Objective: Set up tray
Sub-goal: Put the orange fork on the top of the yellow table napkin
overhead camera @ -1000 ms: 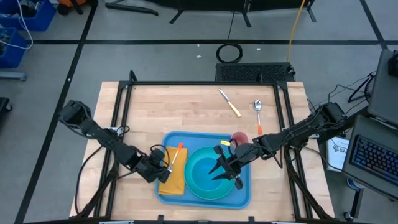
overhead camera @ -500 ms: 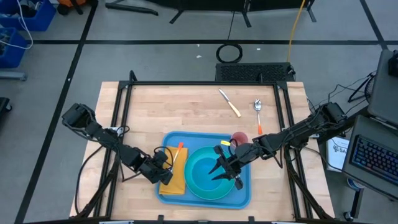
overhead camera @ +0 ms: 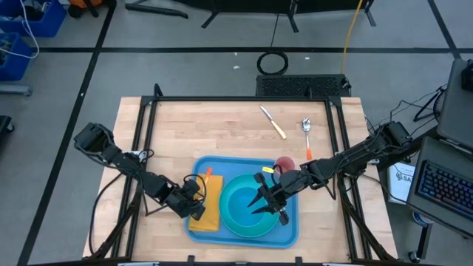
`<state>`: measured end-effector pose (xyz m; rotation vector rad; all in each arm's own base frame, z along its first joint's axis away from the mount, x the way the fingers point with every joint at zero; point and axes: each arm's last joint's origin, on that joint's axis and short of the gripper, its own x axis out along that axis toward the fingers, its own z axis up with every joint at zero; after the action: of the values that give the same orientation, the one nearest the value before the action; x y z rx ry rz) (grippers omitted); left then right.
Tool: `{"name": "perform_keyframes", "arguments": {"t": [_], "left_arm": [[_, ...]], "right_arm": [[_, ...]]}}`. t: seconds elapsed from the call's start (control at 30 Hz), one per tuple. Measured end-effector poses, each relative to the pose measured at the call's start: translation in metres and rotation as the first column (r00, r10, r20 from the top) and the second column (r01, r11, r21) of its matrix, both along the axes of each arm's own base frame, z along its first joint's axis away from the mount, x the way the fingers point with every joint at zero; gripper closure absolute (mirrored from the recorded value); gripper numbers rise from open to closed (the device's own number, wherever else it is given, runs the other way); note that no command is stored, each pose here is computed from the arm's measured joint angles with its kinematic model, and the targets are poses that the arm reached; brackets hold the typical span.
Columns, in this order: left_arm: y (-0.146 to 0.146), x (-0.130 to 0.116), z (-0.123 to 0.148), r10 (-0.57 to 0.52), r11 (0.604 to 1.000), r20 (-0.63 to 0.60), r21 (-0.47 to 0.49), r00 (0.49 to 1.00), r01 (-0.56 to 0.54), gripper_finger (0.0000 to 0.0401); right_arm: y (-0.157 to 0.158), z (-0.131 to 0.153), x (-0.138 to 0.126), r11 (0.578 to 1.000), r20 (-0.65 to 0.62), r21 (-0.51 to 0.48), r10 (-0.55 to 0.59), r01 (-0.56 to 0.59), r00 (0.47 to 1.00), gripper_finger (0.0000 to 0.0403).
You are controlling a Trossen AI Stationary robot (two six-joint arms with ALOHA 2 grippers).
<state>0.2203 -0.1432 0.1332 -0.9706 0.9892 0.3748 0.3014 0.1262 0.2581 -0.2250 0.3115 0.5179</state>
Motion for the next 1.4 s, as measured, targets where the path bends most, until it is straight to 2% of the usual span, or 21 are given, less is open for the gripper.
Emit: {"name": "perform_keyframes", "arguments": {"t": [0.07,0.13,0.3,0.47,0.67,0.87,1.07,1.2,1.3,1.4], "left_arm": [[0.000,0.000,0.000,-0.015,1.000,0.005,0.008,1.000,0.015,0.0381],[-0.001,0.001,0.001,-0.023,1.000,0.013,0.009,1.000,0.023,0.0392],[-0.002,0.002,0.002,-0.025,1.000,0.035,-0.001,0.999,0.025,0.0383],[-0.003,0.005,0.004,-0.046,0.999,0.078,-0.007,0.996,0.047,0.0394],[-0.004,0.005,0.004,-0.046,0.999,0.071,-0.021,0.996,0.047,0.0396],[-0.009,0.001,0.004,-0.090,0.996,0.085,0.025,0.992,0.088,0.0398],[-0.017,-0.004,0.006,-0.142,0.979,0.146,0.167,0.979,0.117,0.0399],[-0.027,-0.005,0.015,-0.223,0.939,0.207,0.307,0.952,0.154,0.0399],[-0.036,-0.004,0.024,-0.302,0.884,0.241,0.432,0.922,0.177,0.0399],[-0.046,-0.004,0.037,-0.388,0.795,0.247,0.577,0.888,0.187,0.0399]], "right_arm": [[0.000,0.000,0.000,1.000,0.000,0.000,0.000,0.000,1.000,0.0303],[0.000,0.000,0.000,1.000,-0.001,0.000,0.000,0.000,1.000,0.0303],[0.000,0.000,0.000,1.000,-0.001,0.000,0.000,0.000,1.000,0.0303],[0.000,0.000,0.000,1.000,0.000,0.000,0.000,0.000,1.000,0.0303],[0.000,0.000,0.000,1.000,0.000,0.000,0.000,0.000,1.000,0.0303],[0.000,0.000,0.000,1.000,0.000,0.000,0.000,0.000,1.000,0.0303],[0.000,0.001,0.000,1.000,0.009,-0.004,0.003,-0.003,1.000,0.0303],[0.000,0.001,0.001,1.000,0.016,0.004,0.001,-0.001,1.000,0.0303],[0.000,0.003,0.001,1.000,0.017,0.028,-0.005,0.004,1.000,0.0303],[0.002,0.005,0.001,0.997,0.025,0.072,0.027,-0.029,0.999,0.0303]]}}
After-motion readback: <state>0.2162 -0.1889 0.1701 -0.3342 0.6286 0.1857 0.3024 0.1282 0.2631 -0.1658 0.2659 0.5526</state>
